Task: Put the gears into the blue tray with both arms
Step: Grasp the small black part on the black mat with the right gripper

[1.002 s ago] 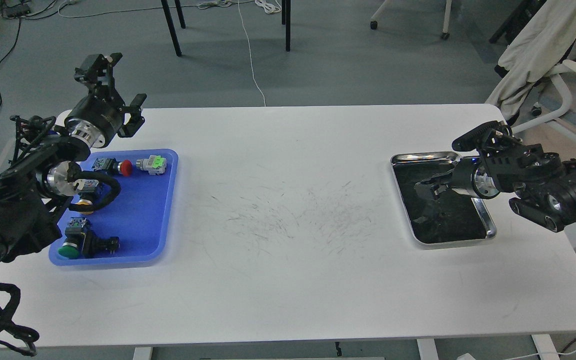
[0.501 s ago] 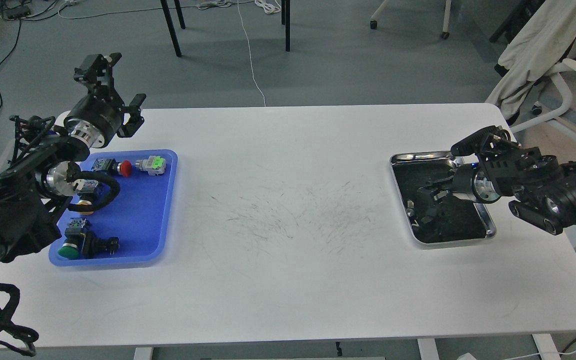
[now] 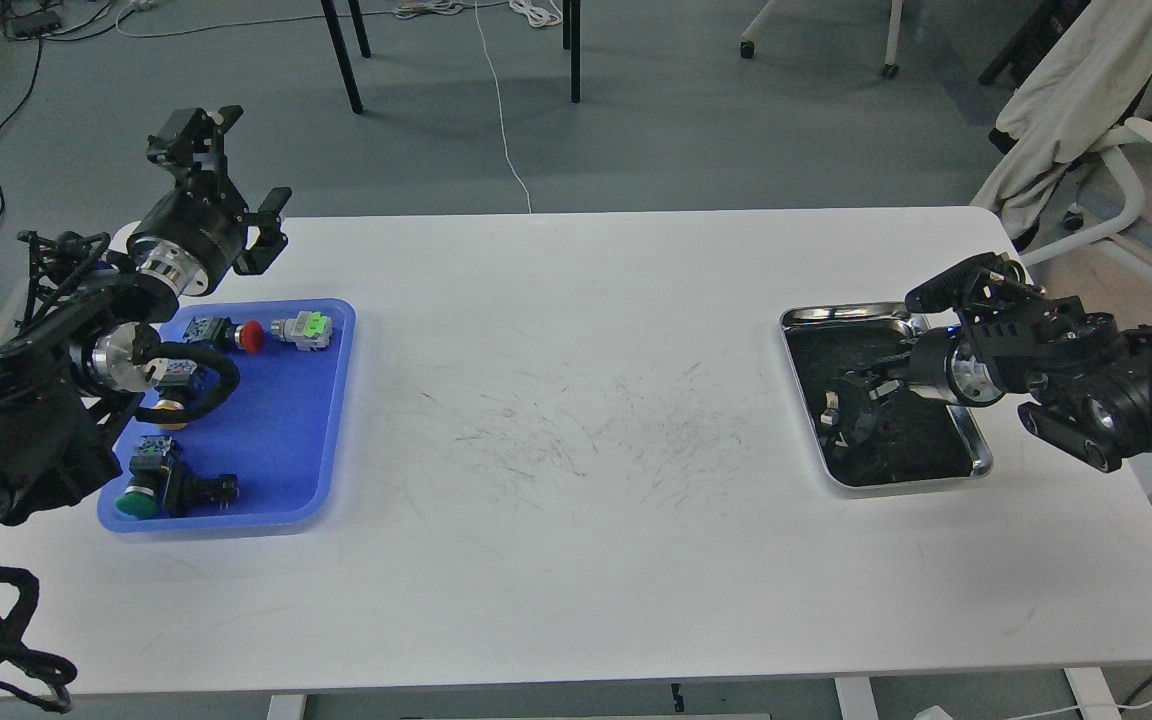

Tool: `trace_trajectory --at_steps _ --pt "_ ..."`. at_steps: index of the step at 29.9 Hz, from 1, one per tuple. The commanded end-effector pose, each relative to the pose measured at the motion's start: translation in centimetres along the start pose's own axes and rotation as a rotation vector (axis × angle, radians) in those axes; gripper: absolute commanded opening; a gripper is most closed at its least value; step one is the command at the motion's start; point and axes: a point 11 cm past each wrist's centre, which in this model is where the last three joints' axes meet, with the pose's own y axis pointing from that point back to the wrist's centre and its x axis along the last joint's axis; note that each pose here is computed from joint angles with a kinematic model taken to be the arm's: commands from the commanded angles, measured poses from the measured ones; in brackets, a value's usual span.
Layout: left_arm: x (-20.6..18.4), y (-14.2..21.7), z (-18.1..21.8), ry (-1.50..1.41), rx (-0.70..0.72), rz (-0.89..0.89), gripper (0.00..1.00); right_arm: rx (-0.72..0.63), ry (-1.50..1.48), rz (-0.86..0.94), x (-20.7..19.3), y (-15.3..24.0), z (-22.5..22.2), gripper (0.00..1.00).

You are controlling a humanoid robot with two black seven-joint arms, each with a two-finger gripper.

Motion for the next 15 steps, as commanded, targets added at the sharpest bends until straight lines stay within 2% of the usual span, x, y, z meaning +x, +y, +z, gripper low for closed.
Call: trace_trajectory --at_steps 1,5,10,15 --pt "0.03 0.01 0.01 -0.001 0.0 0.001 0.99 0.008 0.001 -0.006 -0.16 -0.12 -0.27 0.41" --pt "0.17 0.05 0.1 -0.003 -0.001 0.004 0.99 0.009 0.004 -0.01 -0.25 -0.12 -0.26 0.32" --pt "0.1 0.03 0.06 -0.002 0.0 0.003 0.99 0.008 0.003 -0.013 -0.39 -0.14 -0.25 0.29" --pt "0.03 0.01 0.01 -0.001 0.0 0.001 0.99 0.009 0.004 -0.018 -0.67 -0.2 -0.28 0.22"
